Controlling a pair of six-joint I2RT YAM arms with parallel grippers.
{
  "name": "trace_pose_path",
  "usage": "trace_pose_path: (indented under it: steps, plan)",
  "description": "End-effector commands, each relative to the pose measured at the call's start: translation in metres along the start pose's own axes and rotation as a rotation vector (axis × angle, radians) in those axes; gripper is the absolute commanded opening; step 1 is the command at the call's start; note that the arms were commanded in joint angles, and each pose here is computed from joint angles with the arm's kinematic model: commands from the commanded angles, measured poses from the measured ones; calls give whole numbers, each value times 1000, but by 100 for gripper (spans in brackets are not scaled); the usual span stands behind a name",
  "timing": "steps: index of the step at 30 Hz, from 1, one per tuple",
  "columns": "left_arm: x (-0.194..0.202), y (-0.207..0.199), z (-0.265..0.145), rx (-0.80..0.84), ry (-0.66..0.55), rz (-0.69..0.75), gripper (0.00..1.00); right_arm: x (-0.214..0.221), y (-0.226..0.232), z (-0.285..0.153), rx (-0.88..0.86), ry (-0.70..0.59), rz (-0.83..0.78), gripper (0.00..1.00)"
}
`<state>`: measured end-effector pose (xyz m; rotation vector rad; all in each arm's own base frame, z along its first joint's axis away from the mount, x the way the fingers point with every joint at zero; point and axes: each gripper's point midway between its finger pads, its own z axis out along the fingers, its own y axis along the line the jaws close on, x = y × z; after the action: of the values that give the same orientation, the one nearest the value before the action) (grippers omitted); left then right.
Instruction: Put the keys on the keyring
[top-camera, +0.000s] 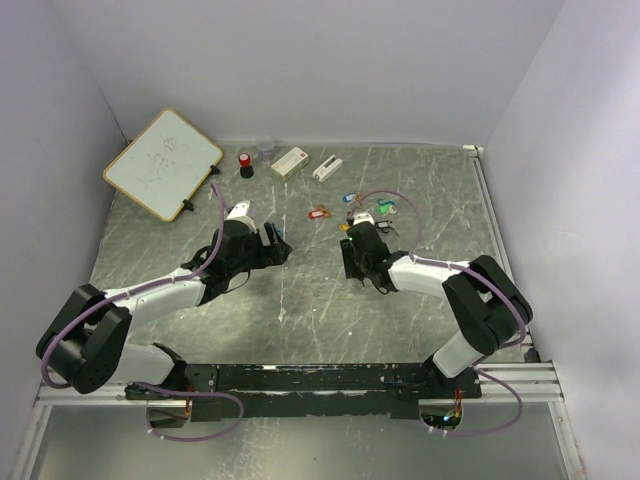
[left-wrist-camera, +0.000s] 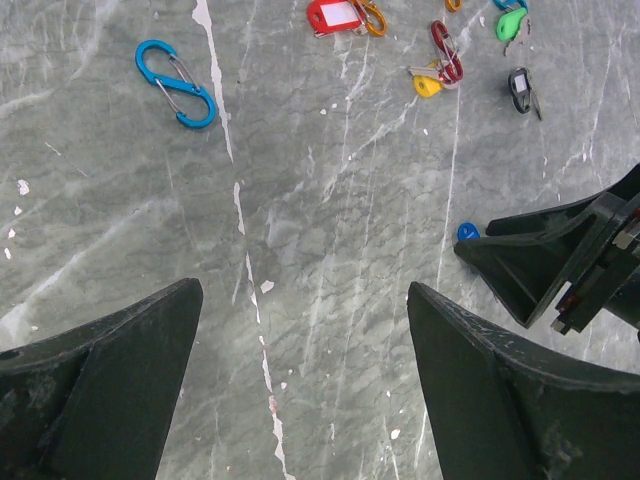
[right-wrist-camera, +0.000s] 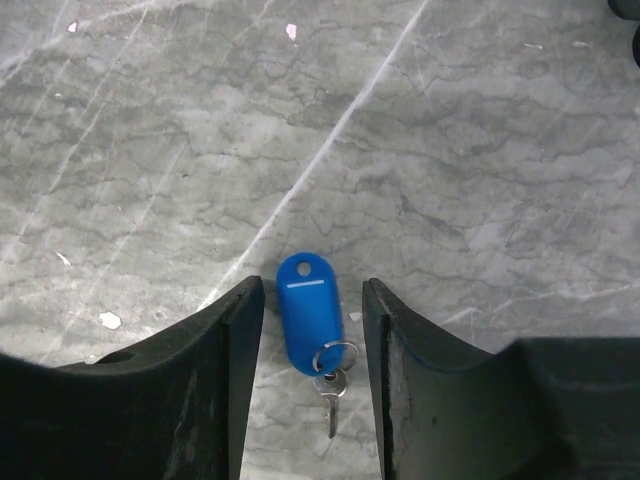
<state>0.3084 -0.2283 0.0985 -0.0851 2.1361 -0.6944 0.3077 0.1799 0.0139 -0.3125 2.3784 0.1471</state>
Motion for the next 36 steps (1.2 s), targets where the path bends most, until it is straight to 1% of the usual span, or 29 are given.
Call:
trace_pose_path:
  steps: [1, 3, 11, 17, 20, 23, 28, 36]
  plan:
    - [-16, -11, -1, 36, -43, -7, 95, 10, -2, 2, 45, 48, -28, 42]
    - [-16, -10, -1, 35, -43, -6, 95, 13, 1, 1, 44, 61, -31, 39]
    - [-16, -10, -1, 36, -42, -6, 95, 25, -2, 0, 72, 119, -15, 37]
    - [-15, -11, 0, 39, -40, -8, 95, 29, -3, 1, 82, 137, -11, 25]
    - [-14, -10, 0, 35, -39, -7, 95, 25, -3, 3, 89, 127, -15, 22]
    - [-15, -10, 0, 34, -40, -7, 95, 16, -4, 3, 99, 103, -19, 20]
    - [-15, -10, 2, 31, -37, -5, 95, -10, 0, 0, 93, 34, -19, 17]
    - [-17, -9, 0, 24, -43, -3, 95, -52, 7, -7, 82, -56, -10, 16]
